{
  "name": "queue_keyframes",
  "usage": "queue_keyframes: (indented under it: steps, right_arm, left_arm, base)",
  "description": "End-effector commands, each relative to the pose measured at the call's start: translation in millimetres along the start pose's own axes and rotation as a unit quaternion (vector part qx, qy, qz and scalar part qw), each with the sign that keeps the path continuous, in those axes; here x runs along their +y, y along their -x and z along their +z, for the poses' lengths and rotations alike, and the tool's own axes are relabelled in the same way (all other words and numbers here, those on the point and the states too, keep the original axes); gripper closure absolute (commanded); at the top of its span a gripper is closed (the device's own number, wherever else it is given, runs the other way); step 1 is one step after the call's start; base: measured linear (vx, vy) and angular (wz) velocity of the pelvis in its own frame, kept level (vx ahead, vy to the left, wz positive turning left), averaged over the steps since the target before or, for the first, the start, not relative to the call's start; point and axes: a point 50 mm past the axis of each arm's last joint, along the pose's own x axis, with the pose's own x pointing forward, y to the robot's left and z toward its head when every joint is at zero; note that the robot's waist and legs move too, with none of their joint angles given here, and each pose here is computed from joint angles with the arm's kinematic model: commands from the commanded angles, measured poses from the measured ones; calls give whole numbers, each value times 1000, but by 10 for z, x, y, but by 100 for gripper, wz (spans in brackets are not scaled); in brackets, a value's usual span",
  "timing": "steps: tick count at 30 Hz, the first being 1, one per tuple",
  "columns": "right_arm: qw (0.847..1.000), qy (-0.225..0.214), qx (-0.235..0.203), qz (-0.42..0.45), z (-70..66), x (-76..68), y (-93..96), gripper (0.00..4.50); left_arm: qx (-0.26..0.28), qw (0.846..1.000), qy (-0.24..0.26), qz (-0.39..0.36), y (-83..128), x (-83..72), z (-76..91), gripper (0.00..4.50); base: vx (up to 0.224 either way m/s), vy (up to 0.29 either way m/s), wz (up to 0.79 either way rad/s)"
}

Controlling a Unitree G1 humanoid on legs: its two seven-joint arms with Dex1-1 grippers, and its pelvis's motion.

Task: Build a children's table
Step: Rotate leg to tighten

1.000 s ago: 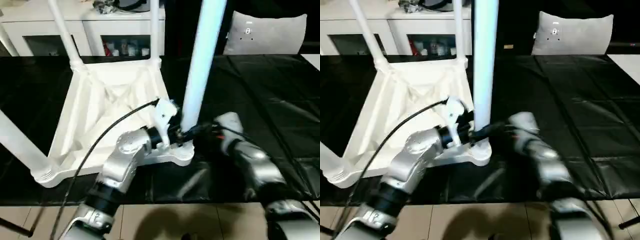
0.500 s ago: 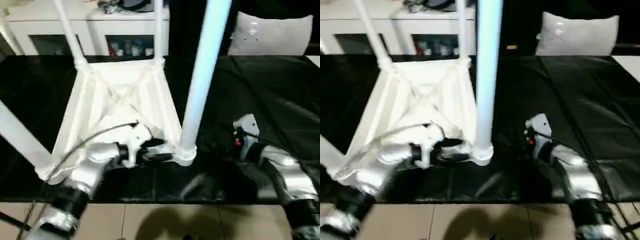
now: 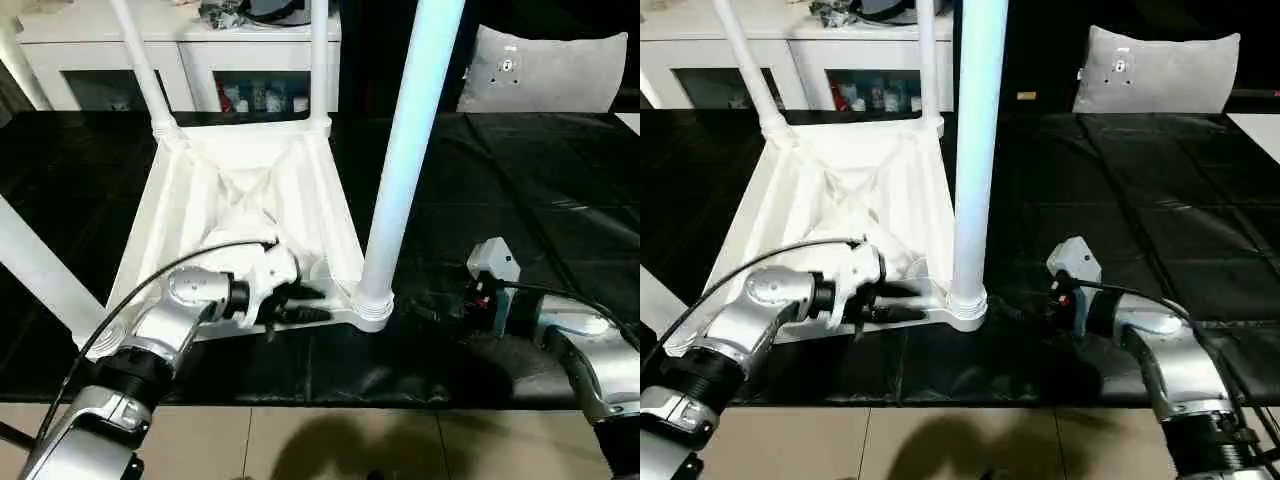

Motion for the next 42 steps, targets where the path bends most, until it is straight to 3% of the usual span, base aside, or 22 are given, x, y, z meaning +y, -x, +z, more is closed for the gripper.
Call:
queue_keyframes:
  steps: [1,16,28,31,34,35,38,42]
  right_arm:
    - [1000,4,4,3,20,-1,31,0]
    - [1000,13,11,12,62,-27,2,0]
    - [997,29,29,69,68,54,-24,0]
    - [996,40,14,79,159,7,-48,0]
    - [994,17,-8,105,228,9,-75,0]
    - [993,22,-8,118,237,19,-83,19]
    - [987,11,7,158,205,52,-106,19]
    - [977,-21,21,212,173,119,-154,56]
  left_arm:
    - [27,1000,8,-8,33,-15,-89,338]
    - [95,994,-42,-20,63,-18,-187,447]
    - [84,995,-36,-44,30,-31,-177,447]
    - [79,992,-48,-81,21,-77,-150,447]
    - [79,989,-60,-112,3,-128,-138,447]
    - [83,987,-66,-124,-9,-150,-138,450]
    - [85,982,-80,-147,-49,-196,-121,450]
    - [90,978,-96,-161,-109,-235,-107,450]
  base:
    - [0,0,0]
    - [0,0,0]
    - [0,0,0]
    - [0,0,0]
    - [0,0,0]
    - [0,0,0]
    - [0,0,0]
    - [0,0,0]
